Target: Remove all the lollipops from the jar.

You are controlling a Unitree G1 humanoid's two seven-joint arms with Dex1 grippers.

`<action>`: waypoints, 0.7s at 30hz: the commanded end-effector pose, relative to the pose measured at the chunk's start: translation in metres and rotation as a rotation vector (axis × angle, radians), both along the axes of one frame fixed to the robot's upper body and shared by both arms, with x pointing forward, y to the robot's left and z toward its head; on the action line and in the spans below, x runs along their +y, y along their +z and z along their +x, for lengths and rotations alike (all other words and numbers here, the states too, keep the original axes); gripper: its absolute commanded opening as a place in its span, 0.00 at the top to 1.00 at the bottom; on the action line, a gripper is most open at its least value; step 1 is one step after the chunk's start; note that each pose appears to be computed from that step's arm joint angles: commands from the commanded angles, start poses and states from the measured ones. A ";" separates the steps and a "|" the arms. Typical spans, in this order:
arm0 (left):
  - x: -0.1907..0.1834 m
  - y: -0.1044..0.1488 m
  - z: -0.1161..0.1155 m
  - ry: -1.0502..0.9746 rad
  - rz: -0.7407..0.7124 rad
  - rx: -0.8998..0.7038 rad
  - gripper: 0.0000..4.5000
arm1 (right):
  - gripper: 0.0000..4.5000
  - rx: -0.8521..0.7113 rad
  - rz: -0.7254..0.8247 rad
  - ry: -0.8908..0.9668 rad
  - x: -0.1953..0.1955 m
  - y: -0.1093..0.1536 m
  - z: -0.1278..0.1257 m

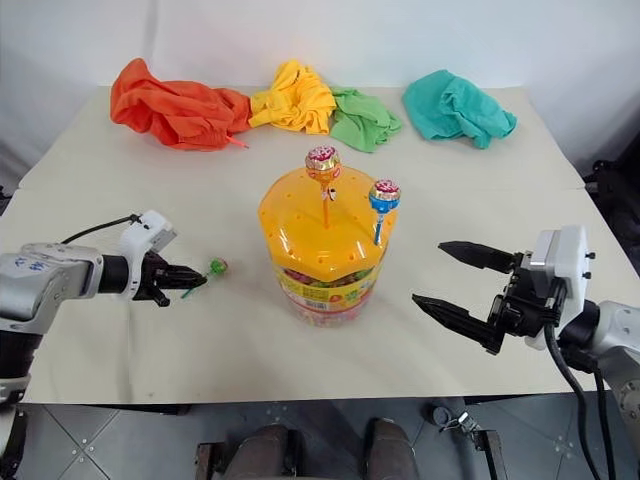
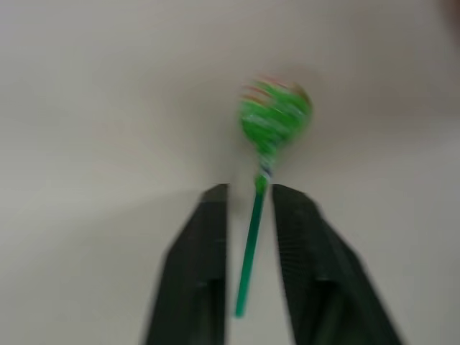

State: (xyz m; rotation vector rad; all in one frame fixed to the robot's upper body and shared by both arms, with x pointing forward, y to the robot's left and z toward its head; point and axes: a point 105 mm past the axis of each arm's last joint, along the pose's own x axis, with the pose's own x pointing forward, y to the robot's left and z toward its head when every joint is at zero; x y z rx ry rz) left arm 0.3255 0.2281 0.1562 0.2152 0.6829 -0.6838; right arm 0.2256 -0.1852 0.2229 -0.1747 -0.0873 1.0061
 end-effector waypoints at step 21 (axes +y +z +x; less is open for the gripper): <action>-0.089 0.164 -0.029 -0.790 -0.359 -0.572 0.00 | 0.00 -0.148 -0.058 -0.080 -0.023 0.038 -0.001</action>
